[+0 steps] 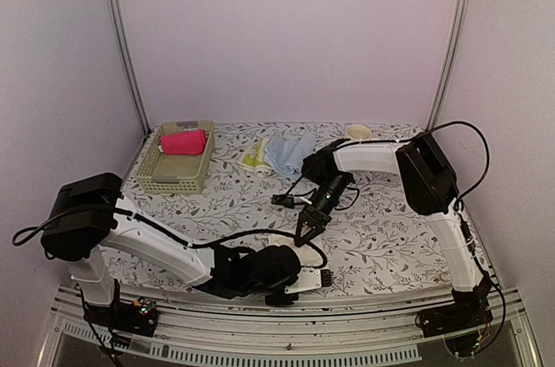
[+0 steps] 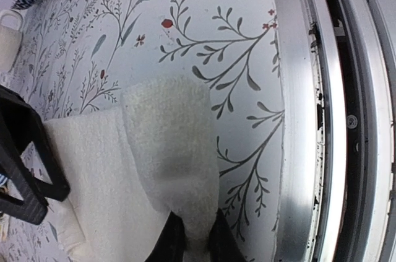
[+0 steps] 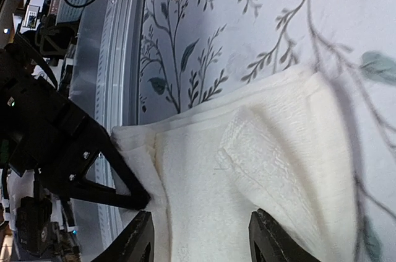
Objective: Roll the towels
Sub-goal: Roll the towel at the center of the board.
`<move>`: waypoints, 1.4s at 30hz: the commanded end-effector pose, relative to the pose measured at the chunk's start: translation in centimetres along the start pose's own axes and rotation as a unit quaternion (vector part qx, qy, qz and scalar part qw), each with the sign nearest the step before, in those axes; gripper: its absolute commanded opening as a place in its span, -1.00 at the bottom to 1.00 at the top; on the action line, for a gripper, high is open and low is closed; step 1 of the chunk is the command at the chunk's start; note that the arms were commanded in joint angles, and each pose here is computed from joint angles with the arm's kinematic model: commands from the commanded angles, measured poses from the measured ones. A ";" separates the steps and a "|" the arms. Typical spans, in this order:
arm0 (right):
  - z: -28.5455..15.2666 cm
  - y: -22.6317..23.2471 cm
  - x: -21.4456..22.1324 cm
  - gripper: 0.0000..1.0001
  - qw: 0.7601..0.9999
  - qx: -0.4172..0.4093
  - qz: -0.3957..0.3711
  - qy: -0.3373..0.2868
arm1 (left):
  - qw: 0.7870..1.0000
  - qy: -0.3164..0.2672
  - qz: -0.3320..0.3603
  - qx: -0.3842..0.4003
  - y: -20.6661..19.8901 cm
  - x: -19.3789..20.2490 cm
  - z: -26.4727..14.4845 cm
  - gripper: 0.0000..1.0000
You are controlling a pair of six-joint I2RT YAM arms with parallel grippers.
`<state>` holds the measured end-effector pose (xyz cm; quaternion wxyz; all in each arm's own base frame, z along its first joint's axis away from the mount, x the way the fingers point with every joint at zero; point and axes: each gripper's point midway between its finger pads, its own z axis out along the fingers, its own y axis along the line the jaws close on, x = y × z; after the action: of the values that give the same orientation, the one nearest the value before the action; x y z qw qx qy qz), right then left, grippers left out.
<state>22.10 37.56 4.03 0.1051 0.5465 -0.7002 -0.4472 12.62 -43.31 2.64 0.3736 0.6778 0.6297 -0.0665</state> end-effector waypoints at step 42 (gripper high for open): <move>2.5 2.6 4.3 0.03 0.832 0.389 -0.390 0.059 | 0.801 0.017 -0.460 0.383 3.7 4.6 2.5 -0.81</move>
<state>16.29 34.29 4.25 -0.2469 0.7825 -0.5552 -0.1359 17.43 -42.43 2.39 0.0414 0.4332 0.7705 -0.4658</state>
